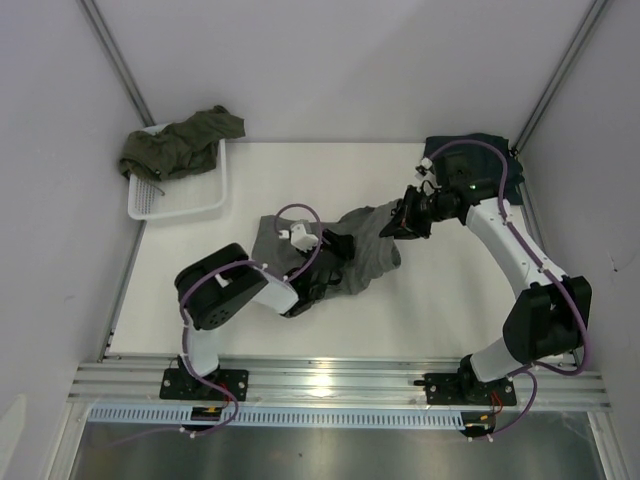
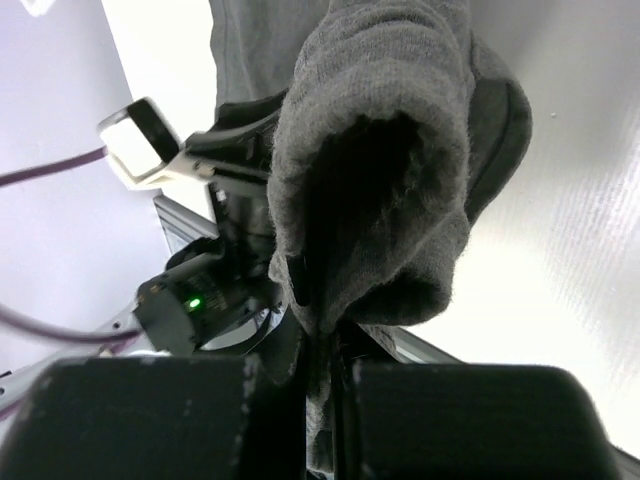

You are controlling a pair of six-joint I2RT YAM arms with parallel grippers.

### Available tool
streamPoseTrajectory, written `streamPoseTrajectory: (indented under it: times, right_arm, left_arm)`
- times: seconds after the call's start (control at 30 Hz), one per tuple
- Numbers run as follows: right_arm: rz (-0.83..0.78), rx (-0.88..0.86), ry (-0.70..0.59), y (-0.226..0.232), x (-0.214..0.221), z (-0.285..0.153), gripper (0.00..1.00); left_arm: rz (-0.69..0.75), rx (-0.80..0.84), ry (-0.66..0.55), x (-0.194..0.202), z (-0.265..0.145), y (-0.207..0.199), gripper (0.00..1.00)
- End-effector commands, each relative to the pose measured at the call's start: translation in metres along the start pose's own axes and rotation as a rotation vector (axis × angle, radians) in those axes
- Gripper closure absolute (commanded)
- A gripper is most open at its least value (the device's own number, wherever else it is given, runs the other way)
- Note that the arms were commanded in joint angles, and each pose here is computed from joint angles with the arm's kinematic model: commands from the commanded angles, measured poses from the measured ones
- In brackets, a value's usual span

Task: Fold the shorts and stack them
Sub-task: Fold the shorts

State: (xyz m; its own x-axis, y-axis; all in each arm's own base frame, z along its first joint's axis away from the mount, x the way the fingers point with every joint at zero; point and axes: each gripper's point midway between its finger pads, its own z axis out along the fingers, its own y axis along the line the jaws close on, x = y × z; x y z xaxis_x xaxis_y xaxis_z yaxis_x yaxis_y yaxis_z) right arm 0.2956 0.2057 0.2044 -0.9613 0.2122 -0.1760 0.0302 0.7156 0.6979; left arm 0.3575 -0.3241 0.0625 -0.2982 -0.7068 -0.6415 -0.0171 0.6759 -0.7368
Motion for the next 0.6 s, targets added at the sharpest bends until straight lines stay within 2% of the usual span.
streamPoseTrajectory:
  times: [0.0,0.03,0.13,0.27,0.33,0.37,0.4,0.5,0.57]
  right_arm:
    - [-0.005,-0.045,-0.016,0.010,-0.010,-0.019,1.00]
    - [-0.007,-0.038,-0.014,0.006,-0.009,-0.020,1.00]
    - [-0.022,-0.021,-0.009,0.000,-0.008,-0.023,1.00]
    - [-0.033,-0.003,-0.009,-0.005,-0.007,-0.028,1.00]
    - [-0.065,0.027,-0.020,-0.010,-0.008,-0.031,1.00]
    - [-0.065,0.065,-0.018,-0.017,-0.007,-0.032,1.00]
    - [-0.073,0.082,-0.016,-0.022,-0.007,-0.034,1.00]
    - [-0.059,0.094,-0.004,-0.032,-0.005,-0.040,1.00]
    - [-0.055,0.103,-0.023,-0.036,-0.007,-0.048,1.00]
  left_arm:
    - [0.035,0.051,-0.072,-0.044,-0.010,-0.044,0.32]
    - [0.086,0.008,-0.040,-0.044,-0.013,-0.035,0.29]
    - [0.104,0.024,-0.011,-0.073,-0.021,-0.053,0.27]
    - [0.138,0.009,0.014,-0.109,-0.042,-0.039,0.26]
    - [0.196,-0.062,0.020,-0.119,-0.049,-0.008,0.26]
    - [0.195,-0.067,-0.014,-0.137,-0.055,-0.005,0.26]
    - [0.232,-0.104,0.003,-0.133,-0.061,0.017,0.26]
    - [0.245,-0.135,-0.001,-0.144,-0.071,0.039,0.25]
    - [0.263,-0.189,0.022,-0.138,-0.079,0.072,0.25]
